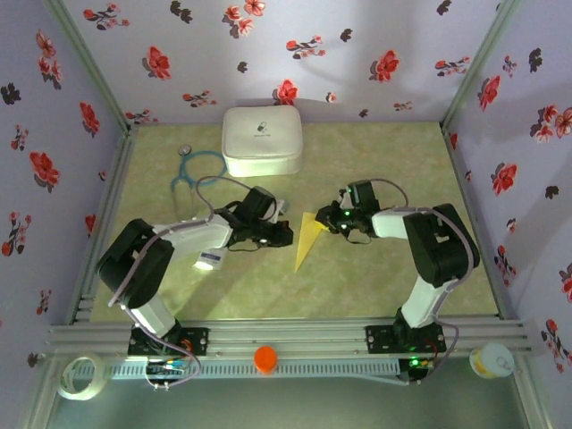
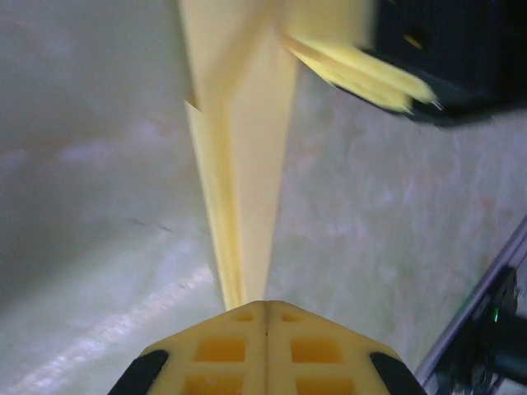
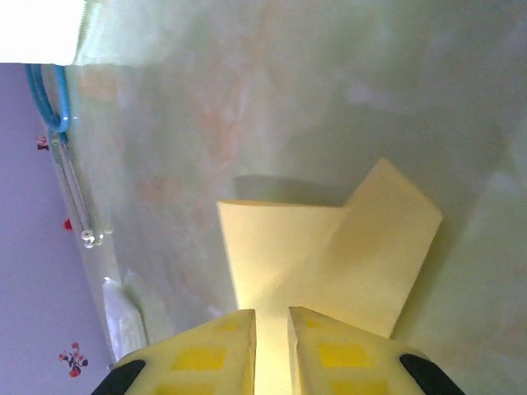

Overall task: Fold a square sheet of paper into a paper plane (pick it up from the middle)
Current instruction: Turn over a paper plane at the center of the table.

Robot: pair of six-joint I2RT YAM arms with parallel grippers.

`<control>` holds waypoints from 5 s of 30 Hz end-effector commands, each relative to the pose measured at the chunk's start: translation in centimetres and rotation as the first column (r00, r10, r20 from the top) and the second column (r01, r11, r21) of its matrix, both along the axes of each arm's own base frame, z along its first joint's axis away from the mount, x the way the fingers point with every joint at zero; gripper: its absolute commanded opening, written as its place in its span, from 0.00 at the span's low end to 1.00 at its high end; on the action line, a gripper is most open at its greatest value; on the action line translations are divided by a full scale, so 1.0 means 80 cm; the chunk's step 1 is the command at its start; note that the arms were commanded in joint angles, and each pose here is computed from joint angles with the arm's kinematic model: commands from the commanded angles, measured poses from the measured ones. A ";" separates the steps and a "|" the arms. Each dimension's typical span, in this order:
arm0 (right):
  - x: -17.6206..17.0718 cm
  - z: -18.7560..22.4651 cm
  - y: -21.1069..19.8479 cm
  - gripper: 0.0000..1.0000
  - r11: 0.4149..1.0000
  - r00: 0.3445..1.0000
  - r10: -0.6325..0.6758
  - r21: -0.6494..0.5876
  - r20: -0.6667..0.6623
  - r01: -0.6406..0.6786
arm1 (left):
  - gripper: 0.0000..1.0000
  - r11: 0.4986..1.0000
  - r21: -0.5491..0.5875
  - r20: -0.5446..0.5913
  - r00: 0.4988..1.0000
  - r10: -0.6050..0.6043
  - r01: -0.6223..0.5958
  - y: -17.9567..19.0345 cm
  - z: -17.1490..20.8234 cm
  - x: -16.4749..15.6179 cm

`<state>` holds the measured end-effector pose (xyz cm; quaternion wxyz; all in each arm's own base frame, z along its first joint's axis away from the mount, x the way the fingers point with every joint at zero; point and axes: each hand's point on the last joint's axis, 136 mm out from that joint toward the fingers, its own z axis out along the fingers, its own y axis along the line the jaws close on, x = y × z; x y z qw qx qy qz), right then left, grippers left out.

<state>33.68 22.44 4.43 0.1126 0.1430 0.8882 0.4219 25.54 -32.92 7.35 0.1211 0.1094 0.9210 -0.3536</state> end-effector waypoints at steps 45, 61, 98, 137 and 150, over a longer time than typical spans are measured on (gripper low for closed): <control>-0.081 -0.015 0.007 0.19 0.999 0.996 0.028 -0.034 -0.085 -0.031 | 0.24 0.997 -0.078 -0.252 0.967 -0.025 0.006 -0.033 -0.059 0.009; -0.086 -0.025 0.005 0.17 0.998 0.993 0.038 -0.050 -0.109 -0.043 | 0.24 0.998 -0.066 -0.246 0.969 -0.035 0.019 -0.037 -0.057 0.004; -0.093 -0.041 0.013 0.13 0.998 0.989 0.054 -0.028 -0.140 -0.058 | 0.26 0.991 -0.112 -0.296 0.950 -0.101 0.071 -0.058 -0.060 -0.010; -0.092 -0.041 0.015 0.13 0.999 0.989 0.045 -0.003 -0.141 -0.046 | 0.15 0.991 -0.097 -0.299 0.947 -0.113 0.088 -0.067 -0.066 -0.012; -0.083 -0.023 0.005 0.15 0.999 0.997 0.015 -0.047 -0.078 -0.019 | 0.02 0.986 0.168 -0.141 0.990 0.008 0.016 -0.016 -0.039 0.013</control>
